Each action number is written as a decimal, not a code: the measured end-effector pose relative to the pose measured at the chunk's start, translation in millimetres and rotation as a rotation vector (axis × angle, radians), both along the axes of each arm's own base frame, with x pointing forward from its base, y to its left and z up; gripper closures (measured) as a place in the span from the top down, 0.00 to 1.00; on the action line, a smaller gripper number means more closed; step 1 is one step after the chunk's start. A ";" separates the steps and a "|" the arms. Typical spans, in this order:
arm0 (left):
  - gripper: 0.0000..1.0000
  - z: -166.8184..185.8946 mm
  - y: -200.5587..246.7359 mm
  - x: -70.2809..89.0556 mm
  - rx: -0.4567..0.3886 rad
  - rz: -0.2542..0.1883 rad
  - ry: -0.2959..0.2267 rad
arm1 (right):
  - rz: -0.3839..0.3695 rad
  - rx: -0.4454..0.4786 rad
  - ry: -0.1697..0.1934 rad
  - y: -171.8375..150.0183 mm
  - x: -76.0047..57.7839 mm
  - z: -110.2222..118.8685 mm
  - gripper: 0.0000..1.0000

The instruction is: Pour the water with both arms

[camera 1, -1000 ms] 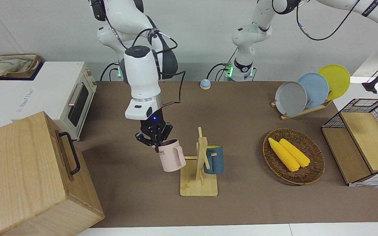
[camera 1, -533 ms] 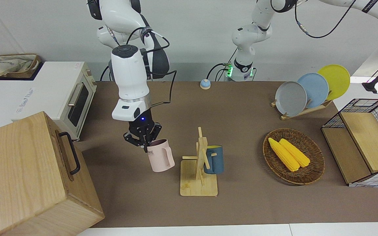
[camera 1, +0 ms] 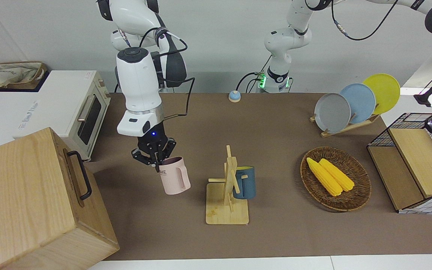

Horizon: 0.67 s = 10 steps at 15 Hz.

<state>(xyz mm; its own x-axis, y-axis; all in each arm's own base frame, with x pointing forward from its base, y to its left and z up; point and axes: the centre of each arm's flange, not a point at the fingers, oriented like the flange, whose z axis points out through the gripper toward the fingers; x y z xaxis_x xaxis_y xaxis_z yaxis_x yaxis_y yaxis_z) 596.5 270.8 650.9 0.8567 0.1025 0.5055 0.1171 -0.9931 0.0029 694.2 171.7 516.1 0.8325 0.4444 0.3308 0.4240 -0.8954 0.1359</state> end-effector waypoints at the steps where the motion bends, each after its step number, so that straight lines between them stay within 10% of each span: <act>1: 0.63 -2.0 -11.9 0.0 -0.004 0.005 0.013 | -0.001 -0.006 0.002 -1.8 0.2 -0.7 0.06; 5: 0.63 -11.8 -45.6 -10.9 -0.047 0.018 0.036 | -0.016 -0.043 0.056 -15.9 -1.4 -6.9 0.06; 10: 0.63 -24.5 -87.6 -27.4 -0.060 0.059 0.067 | -0.032 -0.083 0.233 -25.6 -20.6 -14.5 0.06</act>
